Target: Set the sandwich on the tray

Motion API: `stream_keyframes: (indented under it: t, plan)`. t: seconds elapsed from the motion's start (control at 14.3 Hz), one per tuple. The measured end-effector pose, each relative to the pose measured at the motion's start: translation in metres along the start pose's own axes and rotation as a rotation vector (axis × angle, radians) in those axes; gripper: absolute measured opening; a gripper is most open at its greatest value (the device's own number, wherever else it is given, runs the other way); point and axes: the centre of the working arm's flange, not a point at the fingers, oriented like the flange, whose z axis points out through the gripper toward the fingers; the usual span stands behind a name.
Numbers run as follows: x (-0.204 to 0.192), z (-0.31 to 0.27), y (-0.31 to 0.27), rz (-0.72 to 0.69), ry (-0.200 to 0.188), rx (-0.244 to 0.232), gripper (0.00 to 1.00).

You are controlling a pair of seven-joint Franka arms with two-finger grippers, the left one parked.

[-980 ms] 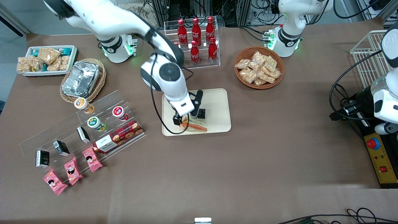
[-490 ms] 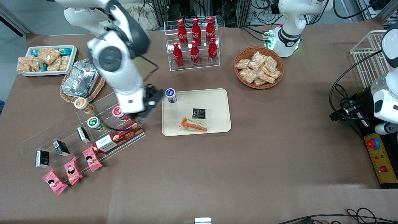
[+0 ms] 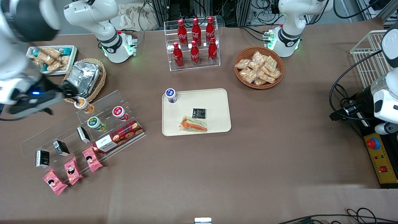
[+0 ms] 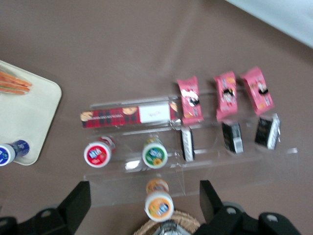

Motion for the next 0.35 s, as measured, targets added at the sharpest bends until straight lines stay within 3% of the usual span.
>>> stream_keyframes:
  t: [0.35]
  plan:
    - [-0.034,-0.001,0.069,0.244,-0.021,0.018,0.99]
